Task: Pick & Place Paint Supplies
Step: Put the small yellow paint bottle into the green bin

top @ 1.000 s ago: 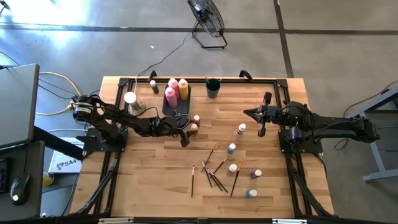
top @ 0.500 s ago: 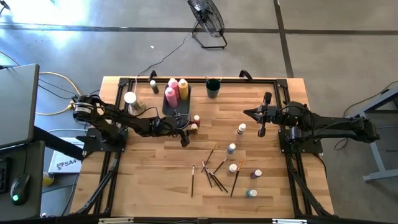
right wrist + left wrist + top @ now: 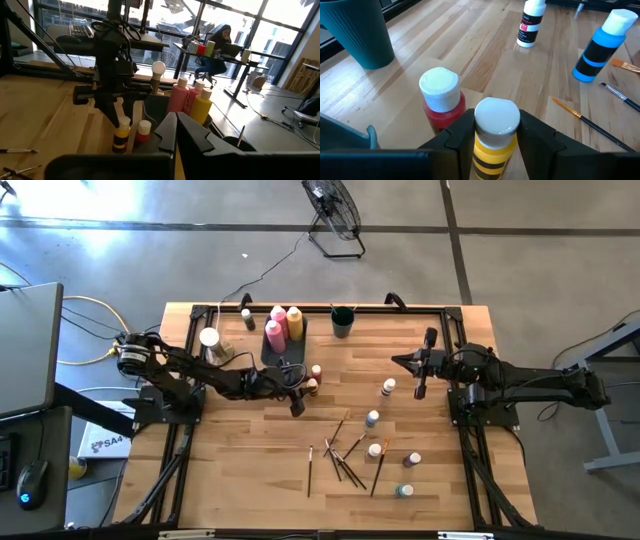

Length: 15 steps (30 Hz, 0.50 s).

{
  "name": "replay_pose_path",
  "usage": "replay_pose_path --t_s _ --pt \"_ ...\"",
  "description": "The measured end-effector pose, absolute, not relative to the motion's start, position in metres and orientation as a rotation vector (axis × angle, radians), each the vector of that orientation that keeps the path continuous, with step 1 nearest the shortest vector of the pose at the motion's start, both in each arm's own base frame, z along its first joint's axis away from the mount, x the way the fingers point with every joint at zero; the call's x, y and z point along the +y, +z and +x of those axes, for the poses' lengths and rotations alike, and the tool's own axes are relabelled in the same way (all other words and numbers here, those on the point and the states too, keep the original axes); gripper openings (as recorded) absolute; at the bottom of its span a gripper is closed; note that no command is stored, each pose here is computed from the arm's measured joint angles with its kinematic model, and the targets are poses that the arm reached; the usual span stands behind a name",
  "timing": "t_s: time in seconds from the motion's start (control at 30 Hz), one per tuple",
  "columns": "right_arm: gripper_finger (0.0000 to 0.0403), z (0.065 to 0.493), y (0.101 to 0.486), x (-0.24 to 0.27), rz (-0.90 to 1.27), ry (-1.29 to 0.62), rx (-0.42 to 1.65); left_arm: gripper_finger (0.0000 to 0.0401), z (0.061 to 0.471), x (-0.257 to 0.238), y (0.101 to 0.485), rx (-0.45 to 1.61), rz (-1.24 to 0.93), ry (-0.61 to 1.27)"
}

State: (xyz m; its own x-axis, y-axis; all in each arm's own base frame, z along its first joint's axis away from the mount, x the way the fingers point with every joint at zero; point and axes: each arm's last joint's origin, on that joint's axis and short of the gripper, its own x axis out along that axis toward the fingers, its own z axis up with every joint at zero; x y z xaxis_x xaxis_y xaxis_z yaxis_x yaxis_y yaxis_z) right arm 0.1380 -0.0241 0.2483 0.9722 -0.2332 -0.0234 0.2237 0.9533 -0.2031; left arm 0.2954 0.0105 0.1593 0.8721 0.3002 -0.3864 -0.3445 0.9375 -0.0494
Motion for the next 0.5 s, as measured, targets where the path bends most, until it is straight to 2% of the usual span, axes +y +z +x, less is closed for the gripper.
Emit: replay_pose_path --t_s 0.5 --pt "0.0004 0.138 0.2484 -0.0241 -0.201 -0.231 0.047 0.0127 0.2947 0.0104 0.1597 0.391 -0.118 0.338"
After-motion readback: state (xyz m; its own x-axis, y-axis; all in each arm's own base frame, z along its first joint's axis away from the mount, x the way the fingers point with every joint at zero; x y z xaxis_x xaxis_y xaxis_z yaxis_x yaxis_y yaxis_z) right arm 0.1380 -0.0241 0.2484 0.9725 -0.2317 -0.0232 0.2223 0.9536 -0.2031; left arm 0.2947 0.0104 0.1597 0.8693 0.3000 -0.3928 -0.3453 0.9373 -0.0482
